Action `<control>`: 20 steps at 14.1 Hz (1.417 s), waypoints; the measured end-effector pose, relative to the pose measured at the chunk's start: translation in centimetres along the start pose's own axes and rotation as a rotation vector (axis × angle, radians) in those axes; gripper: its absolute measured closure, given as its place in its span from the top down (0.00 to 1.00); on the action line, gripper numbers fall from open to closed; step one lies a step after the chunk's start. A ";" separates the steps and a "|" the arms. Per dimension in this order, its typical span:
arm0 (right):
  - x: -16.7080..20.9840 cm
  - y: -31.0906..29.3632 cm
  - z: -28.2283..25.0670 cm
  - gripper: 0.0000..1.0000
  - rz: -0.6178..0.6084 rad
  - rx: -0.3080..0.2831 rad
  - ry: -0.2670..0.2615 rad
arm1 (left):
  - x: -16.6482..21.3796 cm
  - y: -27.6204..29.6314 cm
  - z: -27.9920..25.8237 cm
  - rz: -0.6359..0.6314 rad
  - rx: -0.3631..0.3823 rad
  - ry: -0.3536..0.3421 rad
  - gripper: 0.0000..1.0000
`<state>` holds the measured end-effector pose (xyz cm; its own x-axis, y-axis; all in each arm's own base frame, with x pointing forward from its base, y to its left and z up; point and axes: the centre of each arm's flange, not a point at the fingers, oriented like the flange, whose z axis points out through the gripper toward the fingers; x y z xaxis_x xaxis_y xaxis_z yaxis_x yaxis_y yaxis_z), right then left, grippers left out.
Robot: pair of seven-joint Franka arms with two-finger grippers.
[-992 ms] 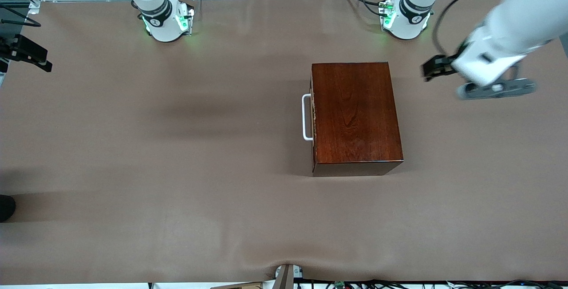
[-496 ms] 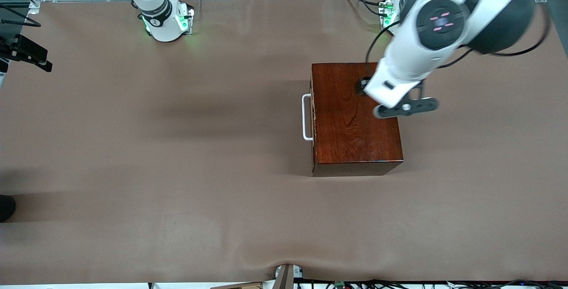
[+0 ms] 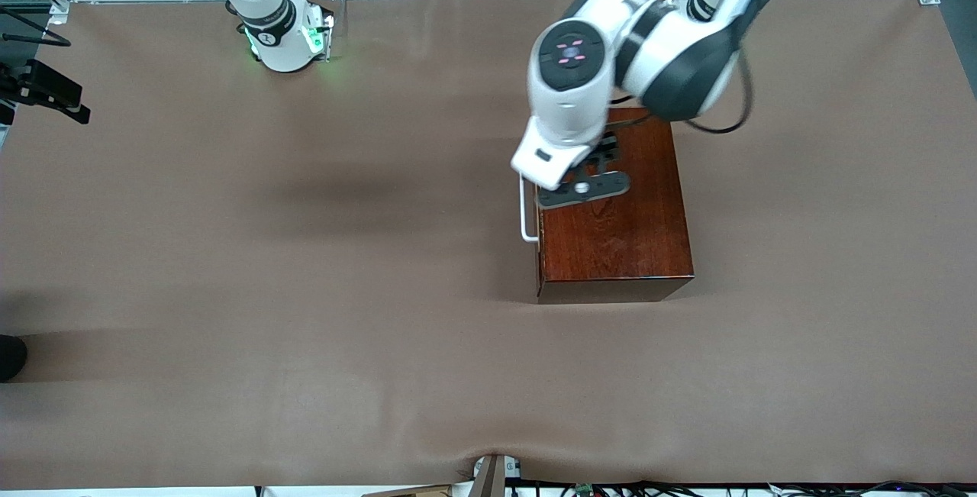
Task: Open drawer, take yellow block, close drawer
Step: 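Lower the left gripper and hook the white drawer handle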
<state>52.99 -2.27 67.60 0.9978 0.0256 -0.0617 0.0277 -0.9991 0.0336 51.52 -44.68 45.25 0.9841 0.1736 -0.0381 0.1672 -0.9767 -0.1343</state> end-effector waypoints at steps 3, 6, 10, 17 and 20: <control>0.0 0.0 0.0 1.00 0.000 0.000 0.000 | -1.5 4.2 2.5 -0.015 -0.005 0.080 1.00; 0.0 0.1 0.0 1.00 0.001 0.000 0.000 | -3.0 7.6 4.8 -0.022 -0.013 0.136 1.00; 0.0 0.1 0.0 1.00 0.002 0.000 0.000 | -4.5 9.8 7.4 0.012 0.021 0.178 1.00; 0.0 0.1 0.0 1.00 0.003 0.000 0.000 | -4.1 10.7 9.7 0.024 0.007 0.182 1.00; 0.0 0.1 0.0 1.00 0.003 0.000 0.000 | -4.8 11.1 11.0 0.062 0.036 0.166 1.00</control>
<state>52.98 -2.42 67.60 0.9978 0.0227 -0.0617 0.0248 -0.9991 0.0336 48.04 -55.01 33.04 0.9893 0.0874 0.1166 0.1068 -0.9792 -0.1724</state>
